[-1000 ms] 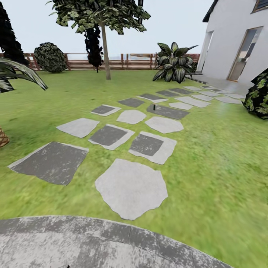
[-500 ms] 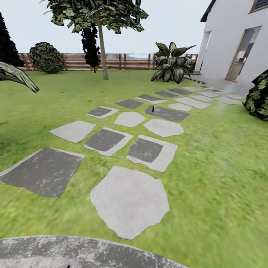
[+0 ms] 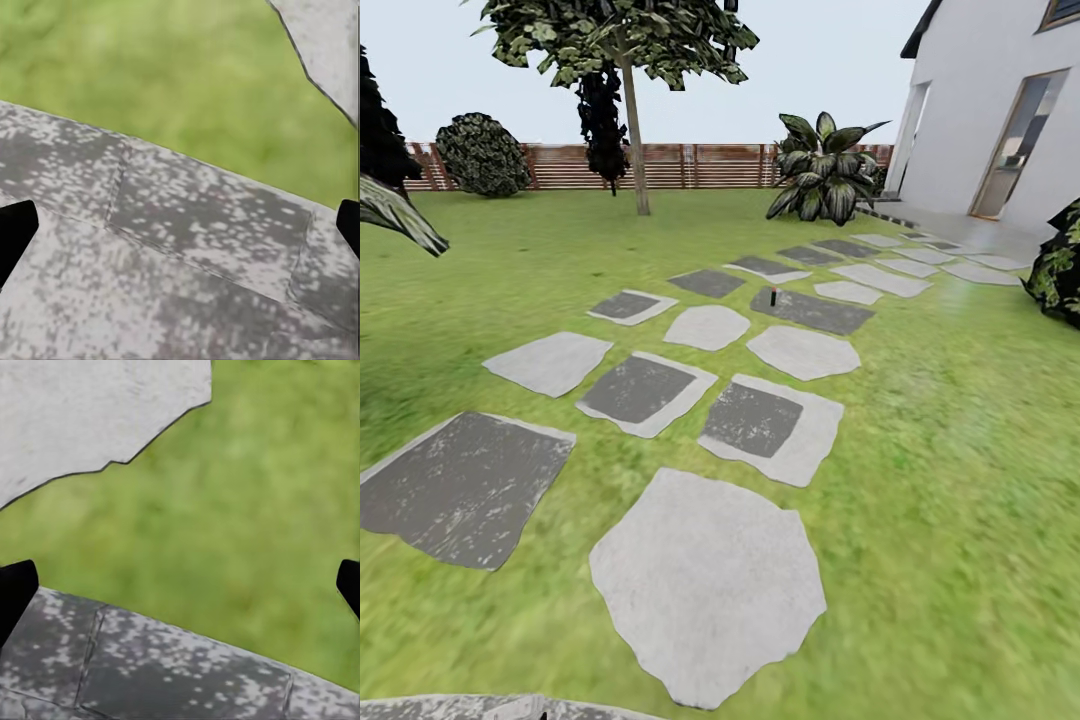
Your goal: In the garden, pick up the pesticide atomizer on the floor and spray pesticide onto both trees until each tree trunk is fully covered.
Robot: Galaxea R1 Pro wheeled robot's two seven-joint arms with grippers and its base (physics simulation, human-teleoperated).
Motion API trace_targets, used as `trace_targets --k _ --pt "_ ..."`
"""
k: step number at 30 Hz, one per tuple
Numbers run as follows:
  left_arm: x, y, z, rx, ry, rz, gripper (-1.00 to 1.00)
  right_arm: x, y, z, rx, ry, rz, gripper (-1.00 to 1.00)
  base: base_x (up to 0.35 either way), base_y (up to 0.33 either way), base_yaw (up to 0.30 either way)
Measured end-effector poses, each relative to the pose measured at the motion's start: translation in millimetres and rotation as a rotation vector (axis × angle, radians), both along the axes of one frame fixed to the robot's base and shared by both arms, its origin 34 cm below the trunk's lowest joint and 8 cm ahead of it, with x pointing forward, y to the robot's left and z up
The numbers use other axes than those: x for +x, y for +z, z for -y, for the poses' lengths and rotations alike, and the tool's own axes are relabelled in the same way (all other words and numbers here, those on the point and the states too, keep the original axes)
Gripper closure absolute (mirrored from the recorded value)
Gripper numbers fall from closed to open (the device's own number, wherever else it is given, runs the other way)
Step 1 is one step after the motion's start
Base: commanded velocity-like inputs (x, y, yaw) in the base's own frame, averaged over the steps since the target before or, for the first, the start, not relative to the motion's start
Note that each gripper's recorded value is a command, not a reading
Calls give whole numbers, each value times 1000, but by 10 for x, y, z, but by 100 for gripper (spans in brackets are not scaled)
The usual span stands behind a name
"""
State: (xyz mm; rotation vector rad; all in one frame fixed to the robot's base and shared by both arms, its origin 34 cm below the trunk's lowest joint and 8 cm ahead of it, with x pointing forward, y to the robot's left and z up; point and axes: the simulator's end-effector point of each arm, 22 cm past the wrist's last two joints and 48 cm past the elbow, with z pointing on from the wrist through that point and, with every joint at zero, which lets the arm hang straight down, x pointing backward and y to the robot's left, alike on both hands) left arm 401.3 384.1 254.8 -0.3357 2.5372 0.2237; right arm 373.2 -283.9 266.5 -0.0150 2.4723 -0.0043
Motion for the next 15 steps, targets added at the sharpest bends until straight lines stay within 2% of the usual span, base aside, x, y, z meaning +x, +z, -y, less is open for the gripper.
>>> trace_targets --k 15 --pt "0 0 -1 0 0 0 -100 2 1 1 0 0 1 -100 339 0 0"
